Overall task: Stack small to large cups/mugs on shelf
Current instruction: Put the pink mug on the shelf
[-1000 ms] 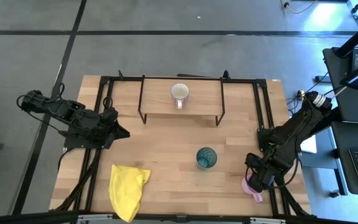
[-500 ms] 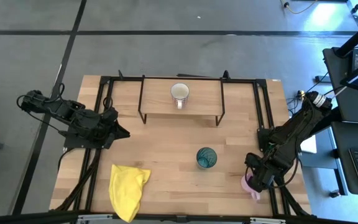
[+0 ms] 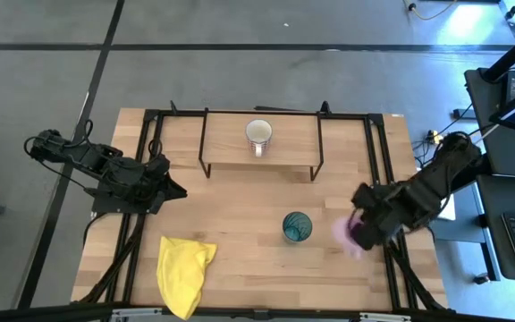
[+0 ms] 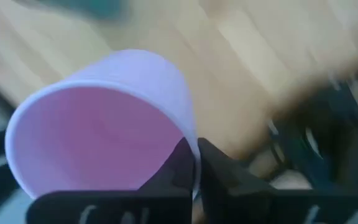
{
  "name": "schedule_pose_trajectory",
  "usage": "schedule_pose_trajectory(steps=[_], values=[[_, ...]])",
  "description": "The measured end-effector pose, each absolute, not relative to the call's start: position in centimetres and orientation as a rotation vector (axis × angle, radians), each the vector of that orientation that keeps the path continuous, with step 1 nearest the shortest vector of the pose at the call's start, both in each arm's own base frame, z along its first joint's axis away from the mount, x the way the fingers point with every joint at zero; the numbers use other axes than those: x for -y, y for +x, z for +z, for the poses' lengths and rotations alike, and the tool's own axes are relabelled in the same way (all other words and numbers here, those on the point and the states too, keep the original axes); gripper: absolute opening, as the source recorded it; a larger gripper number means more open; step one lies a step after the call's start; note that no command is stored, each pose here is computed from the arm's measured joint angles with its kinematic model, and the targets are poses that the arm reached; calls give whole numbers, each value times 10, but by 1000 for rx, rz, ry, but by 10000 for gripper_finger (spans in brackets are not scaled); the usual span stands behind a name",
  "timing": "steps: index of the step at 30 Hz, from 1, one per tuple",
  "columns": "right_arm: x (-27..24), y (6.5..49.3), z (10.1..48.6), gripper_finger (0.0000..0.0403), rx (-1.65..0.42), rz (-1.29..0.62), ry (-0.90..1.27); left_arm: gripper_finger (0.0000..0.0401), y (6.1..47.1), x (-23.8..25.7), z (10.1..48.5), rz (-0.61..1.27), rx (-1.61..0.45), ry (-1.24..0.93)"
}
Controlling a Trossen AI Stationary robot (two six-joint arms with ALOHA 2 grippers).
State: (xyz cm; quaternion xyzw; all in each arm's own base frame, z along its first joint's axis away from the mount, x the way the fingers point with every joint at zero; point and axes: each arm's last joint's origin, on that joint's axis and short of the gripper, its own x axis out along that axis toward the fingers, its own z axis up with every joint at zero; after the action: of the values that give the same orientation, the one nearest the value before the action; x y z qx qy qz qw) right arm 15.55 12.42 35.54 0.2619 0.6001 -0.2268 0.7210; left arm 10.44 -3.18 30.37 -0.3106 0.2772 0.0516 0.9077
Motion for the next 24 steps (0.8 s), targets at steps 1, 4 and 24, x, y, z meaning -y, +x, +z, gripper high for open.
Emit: schedule_pose_trajectory(steps=[1, 4, 24], values=[[-120, 163, 362, 9, -1272, -483, 577, 66, 104, 32, 304, 107, -572, -642], [-102, 185, 374, 9, -1197, -530, 528, 66, 105, 32, 304, 105, -569, -643], [53, 279, 404, 13, -1128, -742, 405, 66, 105, 32, 304, 106, -565, -652]])
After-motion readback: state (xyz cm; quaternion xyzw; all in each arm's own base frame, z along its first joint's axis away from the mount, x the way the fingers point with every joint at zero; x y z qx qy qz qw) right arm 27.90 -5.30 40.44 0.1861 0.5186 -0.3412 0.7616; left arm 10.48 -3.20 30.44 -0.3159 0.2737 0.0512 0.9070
